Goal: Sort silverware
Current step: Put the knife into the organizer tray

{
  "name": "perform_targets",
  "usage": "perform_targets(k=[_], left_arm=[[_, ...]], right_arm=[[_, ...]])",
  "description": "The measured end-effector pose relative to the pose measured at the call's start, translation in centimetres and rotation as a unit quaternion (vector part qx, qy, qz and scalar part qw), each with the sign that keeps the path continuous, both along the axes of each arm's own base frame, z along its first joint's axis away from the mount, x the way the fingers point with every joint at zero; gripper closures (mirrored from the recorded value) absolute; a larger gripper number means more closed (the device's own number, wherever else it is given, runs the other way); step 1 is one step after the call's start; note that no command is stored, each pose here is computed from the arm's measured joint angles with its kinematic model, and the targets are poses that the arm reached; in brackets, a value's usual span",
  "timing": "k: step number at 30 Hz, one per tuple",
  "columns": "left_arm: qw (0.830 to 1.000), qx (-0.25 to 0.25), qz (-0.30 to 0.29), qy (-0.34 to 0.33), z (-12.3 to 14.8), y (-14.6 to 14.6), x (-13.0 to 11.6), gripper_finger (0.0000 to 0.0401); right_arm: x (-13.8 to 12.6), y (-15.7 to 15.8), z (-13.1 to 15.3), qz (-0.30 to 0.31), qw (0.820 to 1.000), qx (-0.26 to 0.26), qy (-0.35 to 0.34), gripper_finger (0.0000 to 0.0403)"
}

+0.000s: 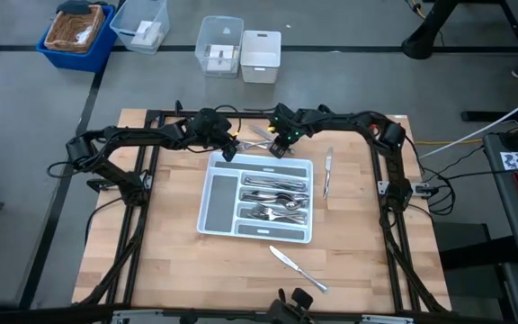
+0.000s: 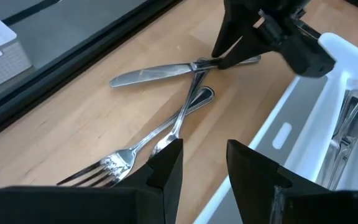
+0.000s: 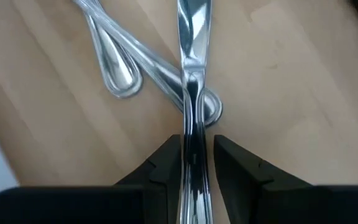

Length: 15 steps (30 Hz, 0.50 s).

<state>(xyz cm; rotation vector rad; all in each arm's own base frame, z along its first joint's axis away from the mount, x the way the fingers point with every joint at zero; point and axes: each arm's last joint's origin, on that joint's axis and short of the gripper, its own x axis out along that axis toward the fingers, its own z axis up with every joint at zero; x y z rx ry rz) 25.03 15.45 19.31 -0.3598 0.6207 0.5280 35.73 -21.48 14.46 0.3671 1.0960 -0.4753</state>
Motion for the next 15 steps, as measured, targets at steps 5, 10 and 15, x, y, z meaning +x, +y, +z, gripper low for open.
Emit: perform_targets(k=[5,10,15], left_arm=[[1.000,0.000,0.000,0.000,0.0,0.0,0.0,0.0287],[1.000,0.000,0.000,0.000,0.0,0.0,0.0,0.0287],[1.000,0.000,0.000,0.000,0.0,0.0,0.0,0.0287]], right_arm=[[0.3,-0.1,-1.2,0.002,1.000,0.010,0.008,0.0306],[0.3,-0.1,-1.5,0.001,1.000,0.008,0.013,0.0309],[0.2,-0.1,-1.6,0.002,1.000,0.008,0.015,0.0347]])
